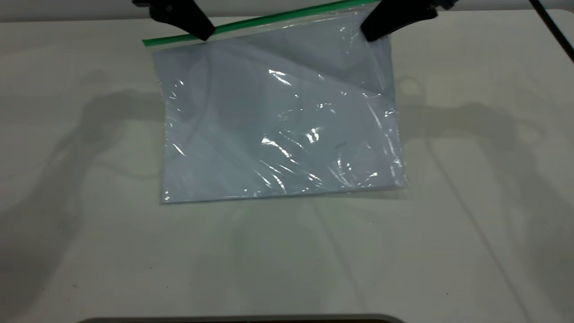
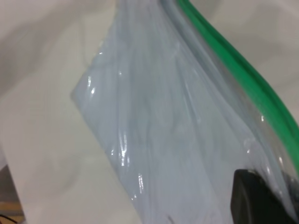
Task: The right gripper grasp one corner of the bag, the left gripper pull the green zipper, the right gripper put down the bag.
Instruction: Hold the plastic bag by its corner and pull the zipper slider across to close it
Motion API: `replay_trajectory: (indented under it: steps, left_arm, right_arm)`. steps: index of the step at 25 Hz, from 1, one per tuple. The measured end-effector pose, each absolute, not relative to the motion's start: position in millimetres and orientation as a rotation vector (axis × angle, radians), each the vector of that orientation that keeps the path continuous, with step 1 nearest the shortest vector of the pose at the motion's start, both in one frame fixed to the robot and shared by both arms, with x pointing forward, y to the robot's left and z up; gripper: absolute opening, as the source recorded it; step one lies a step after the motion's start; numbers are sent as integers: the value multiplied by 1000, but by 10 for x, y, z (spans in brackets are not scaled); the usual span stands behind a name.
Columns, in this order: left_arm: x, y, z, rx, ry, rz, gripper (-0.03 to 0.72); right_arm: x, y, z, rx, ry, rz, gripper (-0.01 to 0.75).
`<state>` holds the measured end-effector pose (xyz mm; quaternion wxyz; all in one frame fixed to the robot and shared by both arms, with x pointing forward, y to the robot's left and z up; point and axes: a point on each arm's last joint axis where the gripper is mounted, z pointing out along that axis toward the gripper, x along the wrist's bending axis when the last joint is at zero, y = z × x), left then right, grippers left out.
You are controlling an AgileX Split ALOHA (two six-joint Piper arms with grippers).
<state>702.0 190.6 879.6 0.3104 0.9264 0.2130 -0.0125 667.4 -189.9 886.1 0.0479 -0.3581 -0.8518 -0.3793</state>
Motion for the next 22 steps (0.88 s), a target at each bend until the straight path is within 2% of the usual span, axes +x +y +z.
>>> replay_trajectory:
  steps: [14,22]
  left_arm:
    - [7056,2215,8785,2511,639,-5,69]
    - [7057,2210,8799,2467,689,-32,74]
  right_arm:
    - [6736,-2091,8837,-1161,-2649,-1133,34]
    - [6737,-2092,8837,-1161,-2652,-1133,34]
